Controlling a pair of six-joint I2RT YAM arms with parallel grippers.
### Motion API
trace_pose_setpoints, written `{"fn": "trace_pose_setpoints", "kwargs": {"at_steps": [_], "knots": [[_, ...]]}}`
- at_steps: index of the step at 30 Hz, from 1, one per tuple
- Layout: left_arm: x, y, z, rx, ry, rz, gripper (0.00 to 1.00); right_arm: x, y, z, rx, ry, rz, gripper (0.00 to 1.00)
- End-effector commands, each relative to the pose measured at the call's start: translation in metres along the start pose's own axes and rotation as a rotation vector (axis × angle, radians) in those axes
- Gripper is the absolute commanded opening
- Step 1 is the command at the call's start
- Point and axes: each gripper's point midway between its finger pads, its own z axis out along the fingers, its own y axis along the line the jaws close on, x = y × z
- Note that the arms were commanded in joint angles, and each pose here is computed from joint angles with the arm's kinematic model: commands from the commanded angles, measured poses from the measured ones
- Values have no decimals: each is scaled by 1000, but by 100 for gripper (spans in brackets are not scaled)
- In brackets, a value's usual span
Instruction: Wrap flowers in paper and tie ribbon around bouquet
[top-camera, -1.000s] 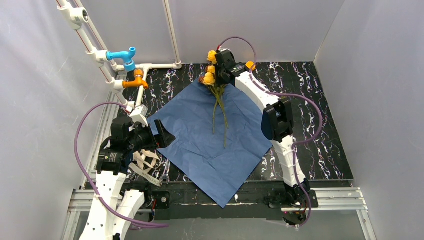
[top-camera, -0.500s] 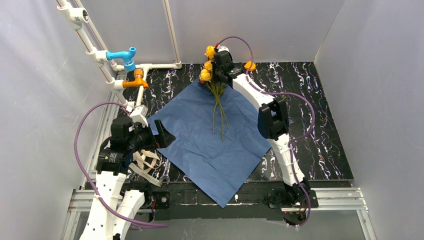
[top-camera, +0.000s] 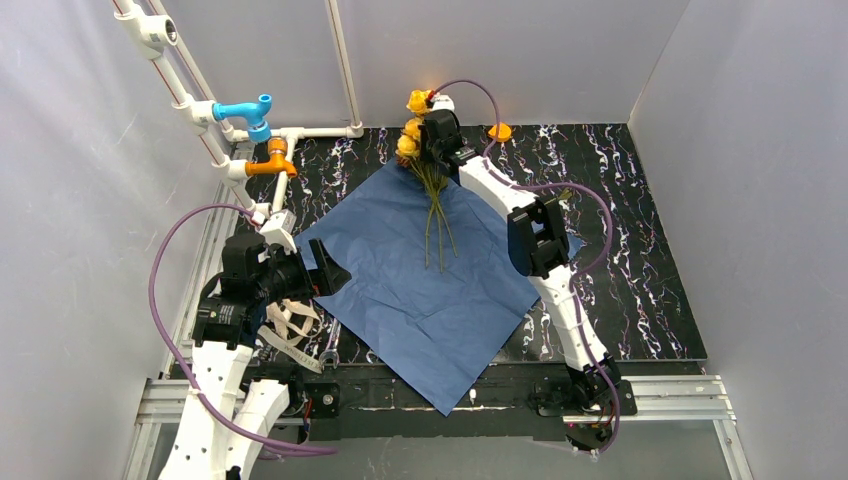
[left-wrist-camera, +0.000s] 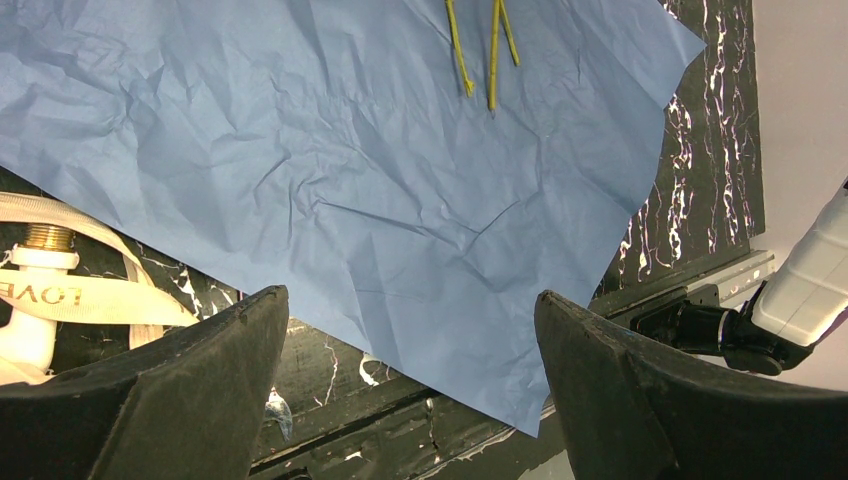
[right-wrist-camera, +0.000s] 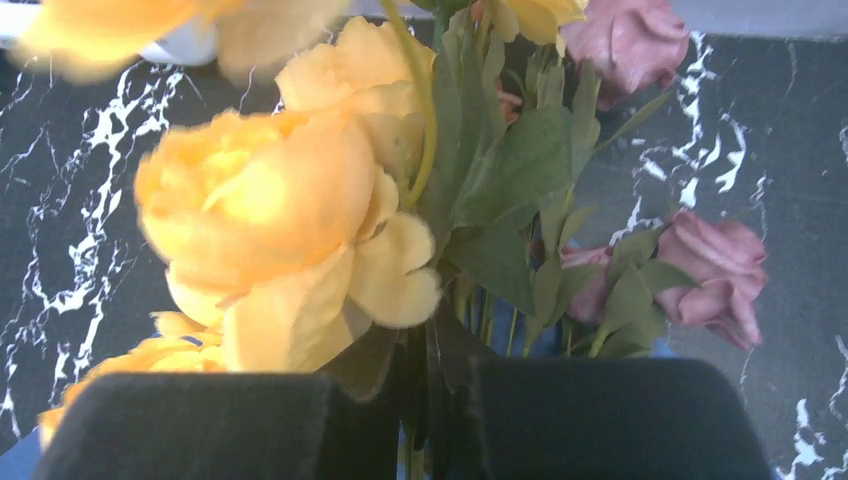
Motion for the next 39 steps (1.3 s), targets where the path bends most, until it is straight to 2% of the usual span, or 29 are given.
{"fn": "trace_pose_setpoints", "kwargs": {"at_steps": [1, 3, 13, 15, 18, 20, 22, 25, 33, 37, 39], "knots": [[1, 2, 1, 2, 5, 6, 92, -31, -3, 12, 32, -166, 6, 17], [1, 2, 2, 0, 6, 3, 92, -28, -7, 14, 51, -170, 6, 21], [0, 3, 2, -4, 6, -1, 92, -42, -8, 16, 60, -235, -3, 23], [0, 4, 2, -6, 4, -1, 92, -43, -10, 16, 67, -236, -13, 32], [0, 4, 2, -6, 2, 0, 92, -45, -12, 12, 76, -237, -31, 52], [0, 4, 1, -5, 1, 0, 92, -48, -11, 9, 74, -241, -39, 62], [0, 3, 1, -4, 2, 0, 92, -55, -10, 4, 73, -250, -46, 67], [-1, 4, 1, -6, 1, -1, 92, -67, -9, -4, 75, -269, -47, 68], [-1, 6, 2, -15, -2, -7, 92, -99, -2, -46, 52, -269, -47, 74], [-1, 7, 3, -19, 3, -11, 92, -93, -9, -90, 71, -189, -47, 78], [0, 7, 4, -15, 11, -14, 92, -94, -16, -129, 80, -169, -17, 80]]}}
